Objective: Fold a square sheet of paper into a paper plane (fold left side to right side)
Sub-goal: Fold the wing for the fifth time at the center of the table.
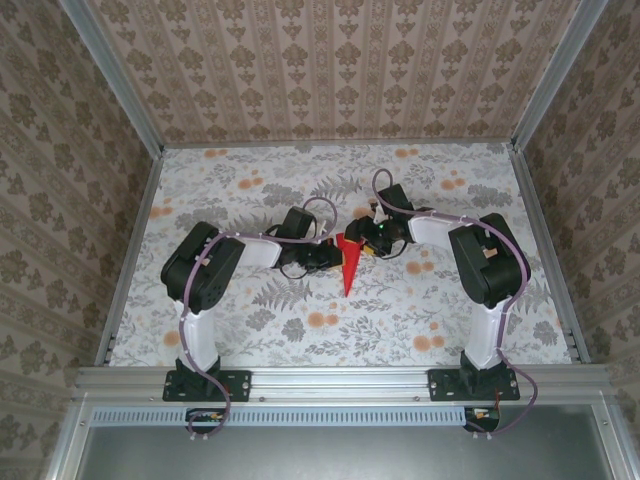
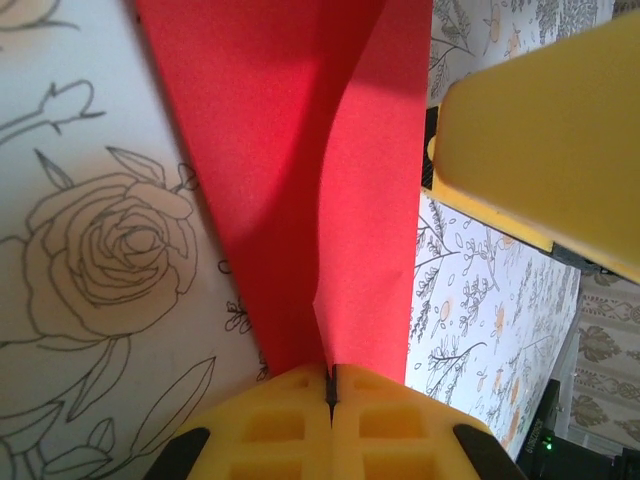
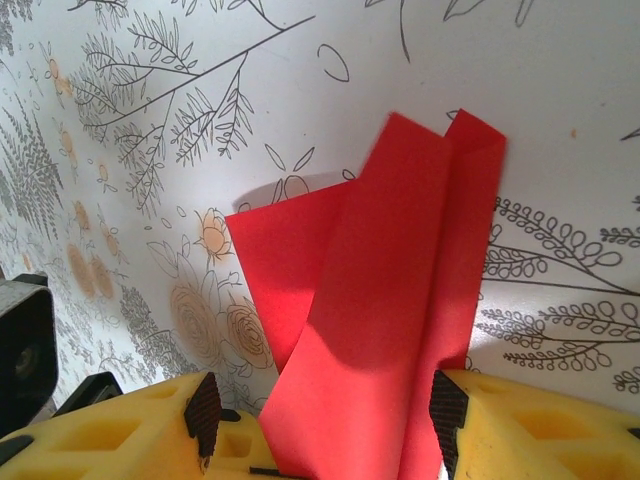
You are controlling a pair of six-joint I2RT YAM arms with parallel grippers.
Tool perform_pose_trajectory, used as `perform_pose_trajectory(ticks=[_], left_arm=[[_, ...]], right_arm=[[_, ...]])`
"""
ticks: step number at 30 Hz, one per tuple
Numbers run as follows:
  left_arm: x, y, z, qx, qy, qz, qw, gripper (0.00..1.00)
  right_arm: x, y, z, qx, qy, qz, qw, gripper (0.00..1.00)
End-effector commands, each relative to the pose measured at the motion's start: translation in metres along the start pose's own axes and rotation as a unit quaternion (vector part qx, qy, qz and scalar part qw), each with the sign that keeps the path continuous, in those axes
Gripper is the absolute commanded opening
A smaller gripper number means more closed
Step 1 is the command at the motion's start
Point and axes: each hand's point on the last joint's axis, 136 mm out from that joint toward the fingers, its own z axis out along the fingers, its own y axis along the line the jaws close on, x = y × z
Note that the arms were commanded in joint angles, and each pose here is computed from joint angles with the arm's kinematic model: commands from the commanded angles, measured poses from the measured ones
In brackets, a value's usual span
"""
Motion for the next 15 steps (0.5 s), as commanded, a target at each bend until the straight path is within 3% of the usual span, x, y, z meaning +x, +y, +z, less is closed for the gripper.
perform_pose_trajectory(ticks=[1,15], left_arm=[[-0.007,0.009,0.002,-0.012,-0.001,0.007,1.0,0.03],[0.001,0.019,0.005,-0.021,0.009,-0.006,1.0,0.03]], right_arm=[[0.016,-0.024,0.01,0.049,0.03,0.011,0.998,0.62],[0.004,0.0,-0.009,0.011,-0.007,-0.02,1.0,0.63]])
